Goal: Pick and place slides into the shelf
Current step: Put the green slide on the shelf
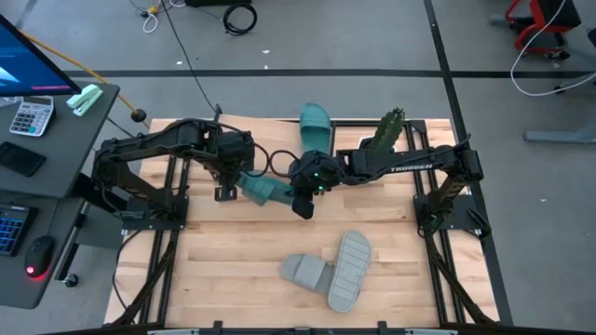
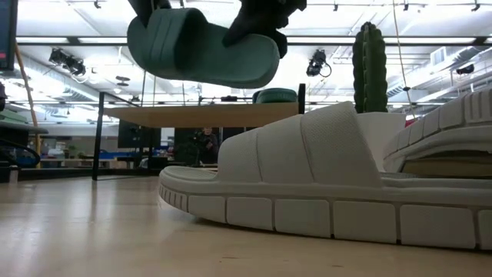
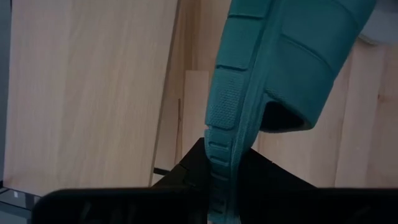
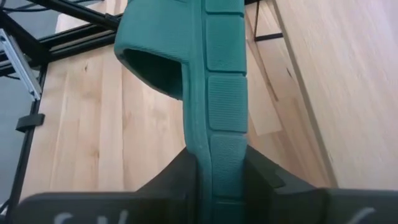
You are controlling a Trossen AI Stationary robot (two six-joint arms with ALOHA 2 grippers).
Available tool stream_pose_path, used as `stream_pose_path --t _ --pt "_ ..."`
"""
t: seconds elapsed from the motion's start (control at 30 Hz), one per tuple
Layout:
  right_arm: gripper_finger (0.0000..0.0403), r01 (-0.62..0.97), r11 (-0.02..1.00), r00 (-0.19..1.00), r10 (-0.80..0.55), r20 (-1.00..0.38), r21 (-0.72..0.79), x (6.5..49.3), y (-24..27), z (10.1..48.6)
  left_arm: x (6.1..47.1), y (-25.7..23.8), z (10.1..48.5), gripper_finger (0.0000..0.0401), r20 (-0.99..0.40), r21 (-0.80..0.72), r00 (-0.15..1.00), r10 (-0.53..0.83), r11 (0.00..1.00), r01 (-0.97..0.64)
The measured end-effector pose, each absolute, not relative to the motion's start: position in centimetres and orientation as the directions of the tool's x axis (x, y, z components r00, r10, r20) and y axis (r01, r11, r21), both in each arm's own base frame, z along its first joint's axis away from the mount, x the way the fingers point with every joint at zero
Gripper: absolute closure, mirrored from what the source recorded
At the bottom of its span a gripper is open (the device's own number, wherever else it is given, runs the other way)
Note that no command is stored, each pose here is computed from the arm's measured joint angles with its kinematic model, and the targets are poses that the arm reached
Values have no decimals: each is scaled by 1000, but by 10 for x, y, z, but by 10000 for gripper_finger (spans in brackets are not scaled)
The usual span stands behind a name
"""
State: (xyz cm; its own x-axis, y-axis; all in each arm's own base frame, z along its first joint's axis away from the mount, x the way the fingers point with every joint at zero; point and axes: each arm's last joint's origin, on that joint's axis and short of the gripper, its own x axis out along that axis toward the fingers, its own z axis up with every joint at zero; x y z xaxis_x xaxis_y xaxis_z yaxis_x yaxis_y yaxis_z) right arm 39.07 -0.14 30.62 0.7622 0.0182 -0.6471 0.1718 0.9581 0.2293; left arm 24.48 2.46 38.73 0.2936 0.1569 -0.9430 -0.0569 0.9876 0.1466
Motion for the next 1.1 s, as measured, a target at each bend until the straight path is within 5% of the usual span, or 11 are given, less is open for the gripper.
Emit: stream_pose_path --t 0.13,0.37,0.57,0.8,1.1 --pt "318 162 959 762 28 -647 232 391 -1 306 245 25 387 348 -942 146 295 158 987 -63" --pt "319 154 958 764 39 -644 241 391 0 307 242 26 408 237 -910 184 362 201 980 -81" --pt "319 171 958 764 18 -645 230 387 -1 311 230 30 450 188 -798 341 469 379 925 -167" --pt "319 245 946 799 -72 -598 213 381 -3 325 206 37 500 193 -603 449 540 587 810 -378" --pt "320 408 888 851 -287 -440 210 358 -9 367 167 46 544 221 -397 190 714 577 813 -551"
